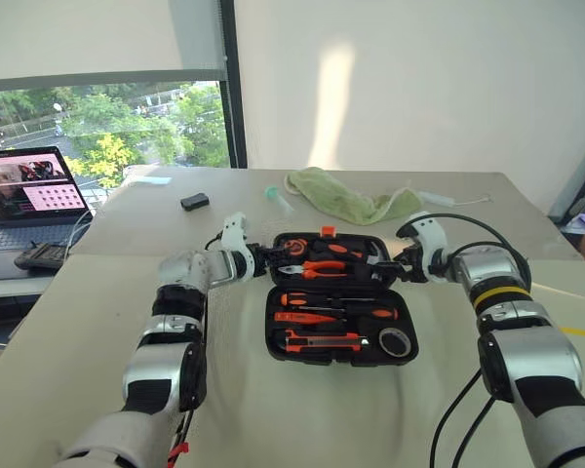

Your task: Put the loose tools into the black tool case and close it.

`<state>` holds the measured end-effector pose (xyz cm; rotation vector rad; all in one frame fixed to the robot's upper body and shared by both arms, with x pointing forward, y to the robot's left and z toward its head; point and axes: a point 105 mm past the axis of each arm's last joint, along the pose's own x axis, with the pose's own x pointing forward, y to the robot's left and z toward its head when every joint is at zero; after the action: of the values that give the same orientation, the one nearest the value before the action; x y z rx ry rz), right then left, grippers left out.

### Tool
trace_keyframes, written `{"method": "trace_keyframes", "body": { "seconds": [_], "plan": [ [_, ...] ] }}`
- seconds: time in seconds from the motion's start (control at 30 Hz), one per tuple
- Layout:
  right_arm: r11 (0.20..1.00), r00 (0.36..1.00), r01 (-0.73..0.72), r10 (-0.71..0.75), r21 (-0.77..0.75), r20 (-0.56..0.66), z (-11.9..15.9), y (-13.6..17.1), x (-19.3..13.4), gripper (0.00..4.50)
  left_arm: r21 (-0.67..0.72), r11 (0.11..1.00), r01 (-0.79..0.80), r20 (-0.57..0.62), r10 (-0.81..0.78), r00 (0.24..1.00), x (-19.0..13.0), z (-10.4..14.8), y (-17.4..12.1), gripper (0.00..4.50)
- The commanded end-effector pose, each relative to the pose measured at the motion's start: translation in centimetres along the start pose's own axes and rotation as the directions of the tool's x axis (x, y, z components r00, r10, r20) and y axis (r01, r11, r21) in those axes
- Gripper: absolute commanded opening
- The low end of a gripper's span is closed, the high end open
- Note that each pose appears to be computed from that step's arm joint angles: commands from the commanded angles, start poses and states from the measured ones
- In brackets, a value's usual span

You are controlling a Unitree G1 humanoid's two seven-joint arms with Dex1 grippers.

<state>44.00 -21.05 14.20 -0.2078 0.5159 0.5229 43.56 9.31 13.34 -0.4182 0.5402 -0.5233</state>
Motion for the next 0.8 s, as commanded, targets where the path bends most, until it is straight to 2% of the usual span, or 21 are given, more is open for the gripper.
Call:
{"method": "trace_keyframes", "body": {
  "seconds": [0.03,0.2,0.27,0.37,0.43,0.53,0.67,0.7,0.8],
  "plan": [
    [1.000,1.000,-0.019,0.019,-0.015,-0.019,-0.2,0.4,0.2,3.75,0.056,0.997,-0.048,0.043,0.045,0.998,0.3,0.4,0.5,3.04],
    [1.000,1.000,-0.017,0.017,-0.019,-0.020,-0.2,0.3,0.1,3.75,0.043,0.996,-0.072,0.076,0.069,0.995,0.5,0.9,1.0,3.04],
    [1.000,1.000,-0.016,0.015,-0.019,-0.019,-0.3,0.3,0.1,3.75,0.049,0.997,-0.066,0.067,0.062,0.996,0.8,0.5,0.9,2.64],
    [1.000,1.000,-0.004,0.004,-0.016,-0.009,-0.2,0.2,0.2,2.99,0.057,0.998,-0.033,0.055,0.030,0.998,1.3,0.0,0.4,1.64],
    [1.000,1.000,-0.018,0.018,-0.019,0.019,0.3,0.6,0.4,2.30,0.058,0.998,-0.005,0.046,0.002,0.999,1.6,-0.5,0.1,0.83],
    [0.999,0.994,-0.026,0.030,-0.038,0.101,1.7,0.9,0.4,1.43,0.032,0.997,0.073,0.132,-0.076,0.988,1.5,0.4,-0.9,0.01],
    [0.992,0.973,0.014,0.015,-0.125,0.231,3.6,1.1,0.0,0.21,0.204,0.969,0.141,0.239,-0.189,0.953,0.5,1.8,-1.9,0.00],
    [0.988,0.968,0.024,0.015,-0.152,0.251,3.9,1.2,-0.1,0.04,0.232,0.962,0.146,0.253,-0.205,0.946,0.3,2.0,-2.1,0.00],
    [0.978,0.932,0.057,0.020,-0.202,0.362,5.1,2.3,-0.4,0.01,0.383,0.911,0.155,0.356,-0.301,0.885,-1.0,4.3,-3.5,0.00]
  ]
}}
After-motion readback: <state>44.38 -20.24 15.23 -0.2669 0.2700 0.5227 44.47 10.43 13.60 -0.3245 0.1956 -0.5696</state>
